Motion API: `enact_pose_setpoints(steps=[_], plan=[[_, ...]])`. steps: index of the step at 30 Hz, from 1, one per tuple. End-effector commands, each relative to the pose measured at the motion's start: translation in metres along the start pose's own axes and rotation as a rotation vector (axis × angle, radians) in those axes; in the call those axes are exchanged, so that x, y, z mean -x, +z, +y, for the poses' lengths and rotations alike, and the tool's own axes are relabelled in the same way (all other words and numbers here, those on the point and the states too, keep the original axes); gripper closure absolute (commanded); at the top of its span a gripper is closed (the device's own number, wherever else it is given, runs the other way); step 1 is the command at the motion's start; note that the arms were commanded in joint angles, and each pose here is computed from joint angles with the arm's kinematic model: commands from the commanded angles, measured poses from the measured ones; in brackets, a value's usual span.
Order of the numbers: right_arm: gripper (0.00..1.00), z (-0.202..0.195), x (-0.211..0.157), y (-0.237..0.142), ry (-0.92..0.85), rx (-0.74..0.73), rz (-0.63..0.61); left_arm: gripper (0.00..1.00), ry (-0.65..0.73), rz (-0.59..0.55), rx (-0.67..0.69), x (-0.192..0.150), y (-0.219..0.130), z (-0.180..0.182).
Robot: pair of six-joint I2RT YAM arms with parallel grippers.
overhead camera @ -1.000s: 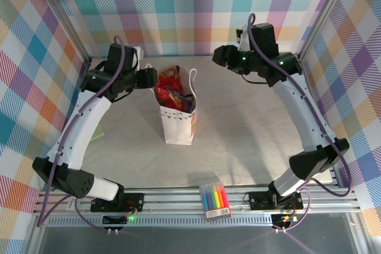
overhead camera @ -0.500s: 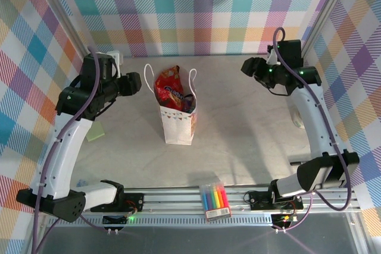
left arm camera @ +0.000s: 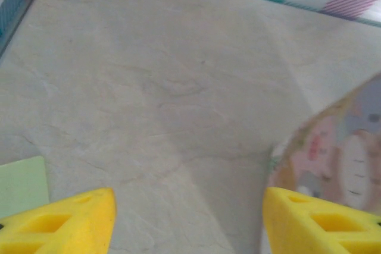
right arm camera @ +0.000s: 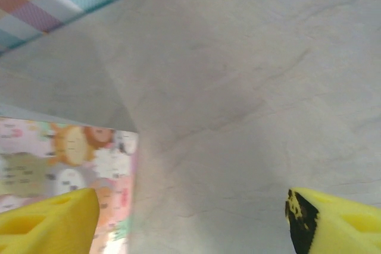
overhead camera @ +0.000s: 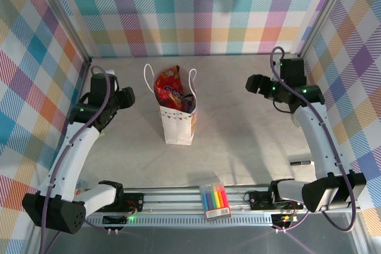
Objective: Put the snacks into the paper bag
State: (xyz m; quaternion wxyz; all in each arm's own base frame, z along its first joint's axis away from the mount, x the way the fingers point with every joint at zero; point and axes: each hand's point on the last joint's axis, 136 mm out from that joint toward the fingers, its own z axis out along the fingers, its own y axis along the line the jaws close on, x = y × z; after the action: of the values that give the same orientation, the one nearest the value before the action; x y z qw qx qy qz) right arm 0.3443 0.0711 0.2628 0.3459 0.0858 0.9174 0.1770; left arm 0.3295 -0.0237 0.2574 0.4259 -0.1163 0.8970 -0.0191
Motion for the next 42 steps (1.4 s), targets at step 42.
enact_pose_setpoints(steps=[42], plan=[[0.01,-0.105,-0.044,0.14,-0.314,-0.007,-0.394,0.0,0.112,-0.26,-0.107,-0.08,0.167,0.025]])
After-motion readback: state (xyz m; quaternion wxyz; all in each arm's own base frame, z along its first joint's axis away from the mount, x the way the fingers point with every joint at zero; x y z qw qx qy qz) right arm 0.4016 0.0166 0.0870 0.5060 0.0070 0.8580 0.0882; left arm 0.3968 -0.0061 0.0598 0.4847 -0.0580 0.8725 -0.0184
